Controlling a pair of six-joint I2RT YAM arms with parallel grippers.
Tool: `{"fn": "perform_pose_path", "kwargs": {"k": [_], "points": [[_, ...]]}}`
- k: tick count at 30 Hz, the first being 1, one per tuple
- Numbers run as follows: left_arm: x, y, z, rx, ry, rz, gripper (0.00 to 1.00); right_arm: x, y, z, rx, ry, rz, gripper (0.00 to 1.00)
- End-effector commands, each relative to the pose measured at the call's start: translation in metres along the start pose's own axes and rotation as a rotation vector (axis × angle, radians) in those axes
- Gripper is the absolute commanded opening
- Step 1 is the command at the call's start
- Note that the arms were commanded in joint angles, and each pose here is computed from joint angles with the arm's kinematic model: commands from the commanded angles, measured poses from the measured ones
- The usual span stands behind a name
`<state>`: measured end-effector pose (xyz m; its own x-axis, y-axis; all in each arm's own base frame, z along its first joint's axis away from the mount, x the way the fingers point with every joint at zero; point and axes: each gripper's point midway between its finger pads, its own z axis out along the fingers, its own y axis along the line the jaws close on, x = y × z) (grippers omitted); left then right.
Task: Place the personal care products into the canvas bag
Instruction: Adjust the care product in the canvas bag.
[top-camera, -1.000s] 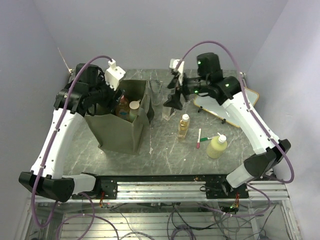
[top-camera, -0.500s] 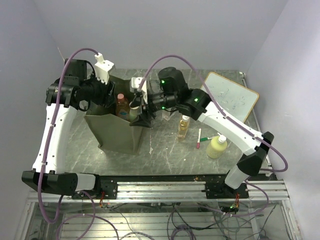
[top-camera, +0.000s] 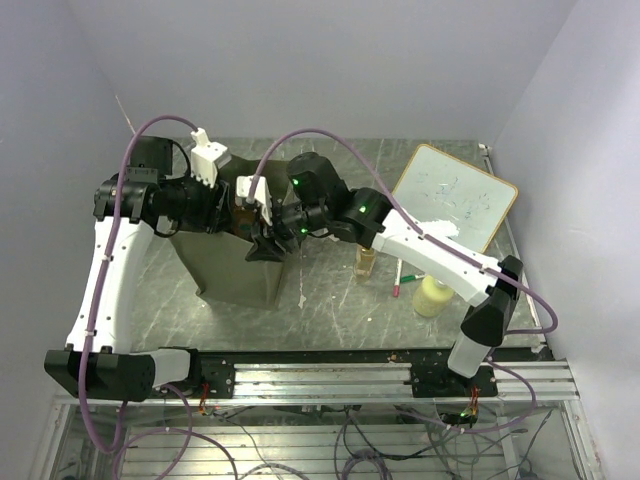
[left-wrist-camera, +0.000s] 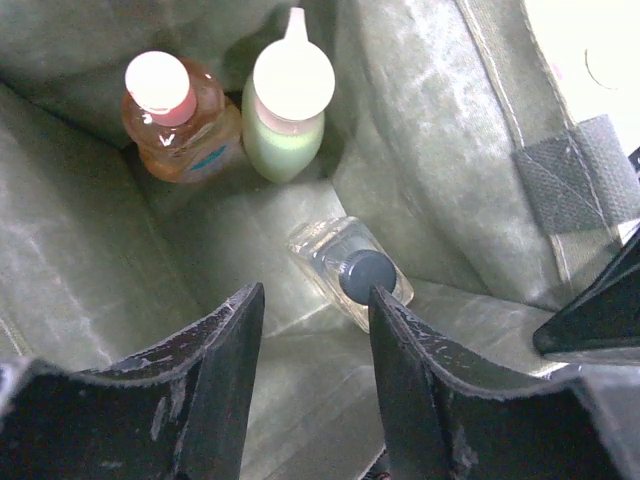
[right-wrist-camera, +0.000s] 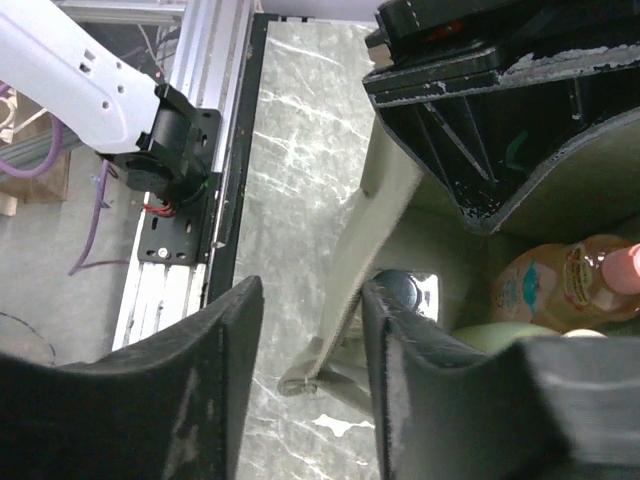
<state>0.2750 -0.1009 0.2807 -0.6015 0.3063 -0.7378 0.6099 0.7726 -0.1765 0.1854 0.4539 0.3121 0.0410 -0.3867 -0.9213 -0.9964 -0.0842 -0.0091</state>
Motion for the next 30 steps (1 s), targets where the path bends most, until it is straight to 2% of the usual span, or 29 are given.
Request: {"fn": "perform_pose_path", "kwargs": {"k": [1,7,10,21,30], "points": [[0.011,-0.021,-0.012,0.083,0.001,0.043,0.55,0.008,0.003,0.009,-0.011,0.022,-0.010,0.39],[0.030,-0.037,-0.020,0.153,0.044,0.101,0.46,0.020,0.017,0.012,-0.067,0.039,-0.007,0.14],[0.042,-0.040,-0.020,0.171,0.067,0.123,0.44,0.034,0.027,0.014,-0.099,0.061,0.009,0.06],[0.070,-0.032,-0.003,0.158,0.091,0.165,0.41,0.080,0.037,0.024,-0.133,0.139,0.071,0.03],[0.074,-0.009,0.011,0.115,0.122,0.257,0.44,0.117,0.032,0.026,-0.126,0.184,0.027,0.01]]}}
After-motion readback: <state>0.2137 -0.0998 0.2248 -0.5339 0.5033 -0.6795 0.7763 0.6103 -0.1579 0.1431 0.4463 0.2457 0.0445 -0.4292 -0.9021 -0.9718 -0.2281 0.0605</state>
